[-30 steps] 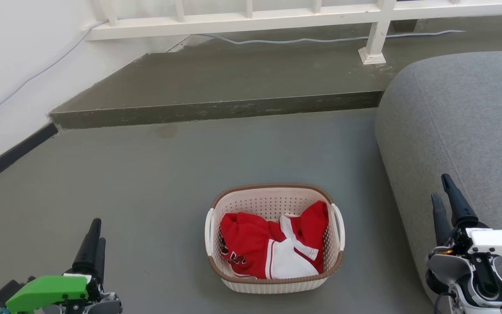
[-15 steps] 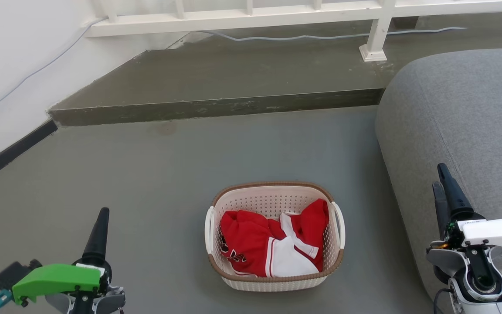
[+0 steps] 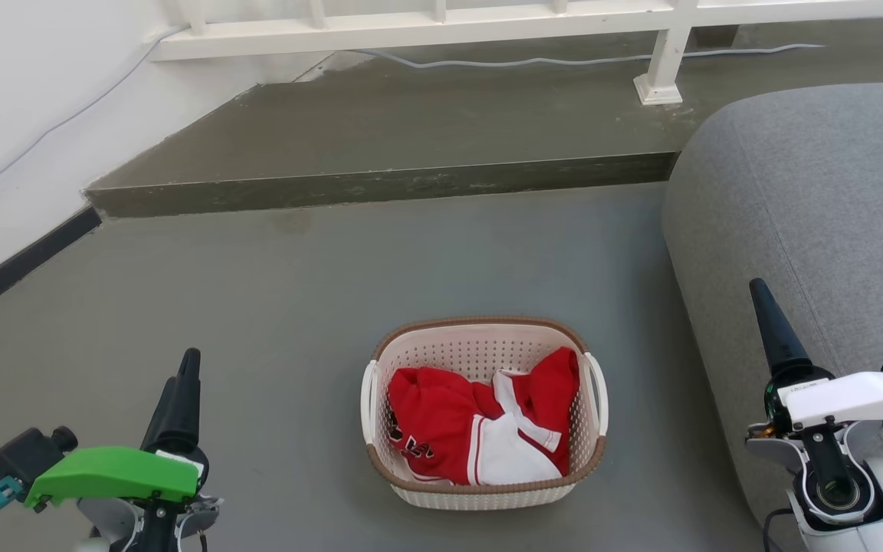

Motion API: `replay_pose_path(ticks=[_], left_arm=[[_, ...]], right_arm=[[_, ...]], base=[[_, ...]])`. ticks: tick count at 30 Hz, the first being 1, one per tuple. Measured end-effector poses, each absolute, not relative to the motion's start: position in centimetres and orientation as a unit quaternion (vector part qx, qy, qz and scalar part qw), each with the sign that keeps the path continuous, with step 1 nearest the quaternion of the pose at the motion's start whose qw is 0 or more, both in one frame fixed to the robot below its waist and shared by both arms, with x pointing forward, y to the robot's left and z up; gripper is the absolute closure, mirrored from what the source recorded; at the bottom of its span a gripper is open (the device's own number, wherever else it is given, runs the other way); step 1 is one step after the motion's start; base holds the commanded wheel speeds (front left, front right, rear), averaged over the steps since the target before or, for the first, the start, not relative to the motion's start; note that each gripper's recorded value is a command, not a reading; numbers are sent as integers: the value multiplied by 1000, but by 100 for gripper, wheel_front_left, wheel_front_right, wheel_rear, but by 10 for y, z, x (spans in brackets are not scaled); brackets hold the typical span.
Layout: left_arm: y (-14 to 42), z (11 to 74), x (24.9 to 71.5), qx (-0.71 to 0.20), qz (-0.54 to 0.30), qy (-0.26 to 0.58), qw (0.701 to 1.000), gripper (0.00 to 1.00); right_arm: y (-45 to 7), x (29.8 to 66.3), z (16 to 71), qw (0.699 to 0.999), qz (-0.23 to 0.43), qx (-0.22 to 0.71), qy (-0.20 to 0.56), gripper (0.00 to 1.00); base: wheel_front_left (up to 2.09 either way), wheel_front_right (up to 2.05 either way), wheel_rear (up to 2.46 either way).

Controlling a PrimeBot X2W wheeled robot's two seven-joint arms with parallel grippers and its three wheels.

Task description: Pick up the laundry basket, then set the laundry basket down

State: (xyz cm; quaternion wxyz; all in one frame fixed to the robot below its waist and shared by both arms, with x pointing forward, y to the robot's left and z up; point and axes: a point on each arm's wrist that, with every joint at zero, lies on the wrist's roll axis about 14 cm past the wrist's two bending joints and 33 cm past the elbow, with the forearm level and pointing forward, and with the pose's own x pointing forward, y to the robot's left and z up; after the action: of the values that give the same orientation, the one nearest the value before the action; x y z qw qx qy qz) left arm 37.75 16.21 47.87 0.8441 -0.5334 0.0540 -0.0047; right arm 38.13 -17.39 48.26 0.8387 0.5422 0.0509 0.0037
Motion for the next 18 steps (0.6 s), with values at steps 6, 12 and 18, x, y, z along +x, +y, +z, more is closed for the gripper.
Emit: replay_pose_path(ticks=[6, 12, 18], left_arm=[[158, 482, 378, -482, -19, 52, 874, 0], [151, 490, 382, -437, -35, 42, 898, 0], [147, 493, 383, -399, -43, 37, 915, 0]], right_arm=[[-172, 385, 485, 868, 15, 494, 49, 0], [-167, 387, 485, 897, 31, 438, 54, 0], [-163, 391, 490, 913, 38, 404, 47, 0]], base=[[0, 0, 0], [0, 0, 0], [0, 0, 0]])
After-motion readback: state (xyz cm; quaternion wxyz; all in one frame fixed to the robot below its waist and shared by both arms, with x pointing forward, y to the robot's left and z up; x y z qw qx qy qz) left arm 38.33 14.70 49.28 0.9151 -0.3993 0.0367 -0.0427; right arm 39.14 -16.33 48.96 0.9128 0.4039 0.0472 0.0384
